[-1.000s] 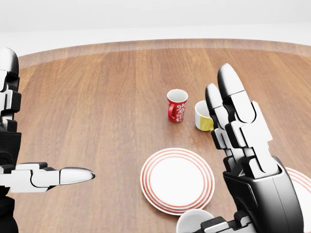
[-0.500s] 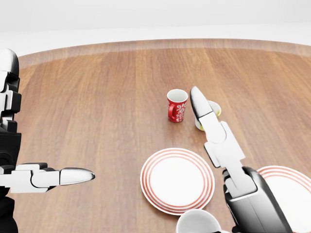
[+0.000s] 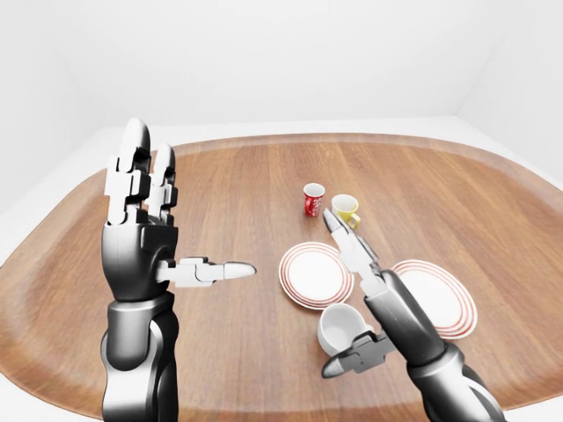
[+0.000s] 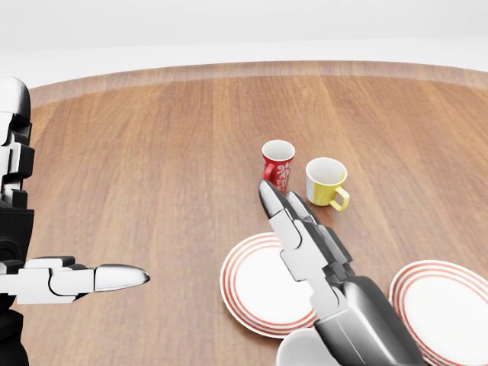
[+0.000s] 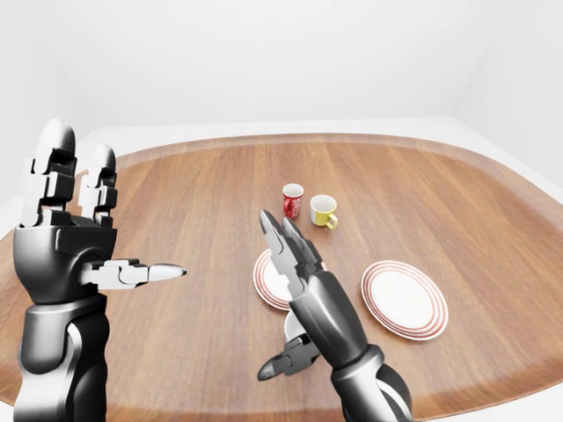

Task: Put the white mug on the left plate.

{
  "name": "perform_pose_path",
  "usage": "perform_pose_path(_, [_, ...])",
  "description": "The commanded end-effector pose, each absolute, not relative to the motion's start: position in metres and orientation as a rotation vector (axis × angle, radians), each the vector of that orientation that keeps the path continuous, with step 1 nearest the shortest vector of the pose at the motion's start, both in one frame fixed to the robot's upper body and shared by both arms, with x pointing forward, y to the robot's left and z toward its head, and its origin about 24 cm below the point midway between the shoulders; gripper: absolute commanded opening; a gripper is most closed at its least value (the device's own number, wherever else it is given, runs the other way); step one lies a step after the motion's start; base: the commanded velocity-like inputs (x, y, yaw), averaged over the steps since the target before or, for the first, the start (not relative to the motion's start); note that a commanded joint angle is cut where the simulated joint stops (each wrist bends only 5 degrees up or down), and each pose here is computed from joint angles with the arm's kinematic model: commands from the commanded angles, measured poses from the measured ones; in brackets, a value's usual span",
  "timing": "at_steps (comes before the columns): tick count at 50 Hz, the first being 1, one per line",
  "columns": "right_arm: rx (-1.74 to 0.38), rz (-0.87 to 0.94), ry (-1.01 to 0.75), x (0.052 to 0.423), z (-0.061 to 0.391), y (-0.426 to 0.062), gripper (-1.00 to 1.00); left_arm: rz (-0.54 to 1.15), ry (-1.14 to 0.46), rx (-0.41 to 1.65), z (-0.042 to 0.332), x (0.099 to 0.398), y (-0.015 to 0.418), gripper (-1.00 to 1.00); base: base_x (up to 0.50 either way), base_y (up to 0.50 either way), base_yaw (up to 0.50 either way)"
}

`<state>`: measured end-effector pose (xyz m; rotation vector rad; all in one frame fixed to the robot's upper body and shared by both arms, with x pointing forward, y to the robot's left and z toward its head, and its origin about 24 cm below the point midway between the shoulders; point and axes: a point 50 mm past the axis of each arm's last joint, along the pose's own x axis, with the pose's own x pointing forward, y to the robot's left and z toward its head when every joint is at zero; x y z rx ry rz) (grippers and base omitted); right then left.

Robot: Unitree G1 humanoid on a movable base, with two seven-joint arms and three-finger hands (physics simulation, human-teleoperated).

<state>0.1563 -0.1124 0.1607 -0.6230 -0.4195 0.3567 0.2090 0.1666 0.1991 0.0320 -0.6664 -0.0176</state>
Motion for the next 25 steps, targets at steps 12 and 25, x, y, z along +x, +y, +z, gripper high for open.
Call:
perform_pose_path(12, [-0.802, 0.399, -0.265, 0.160, 0.133, -0.109, 1.00, -0.022, -0.672, 0.032, 0.200, 0.210, 0.165, 0.95, 0.00, 0.00, 0.00])
perform_pose_path(25, [-0.878, 0.384, -0.184, 0.163, 0.120, -0.113, 1.00, -0.020, -0.675, 0.031, 0.201, 0.210, 0.166, 0.95, 0.00, 0.00, 0.00])
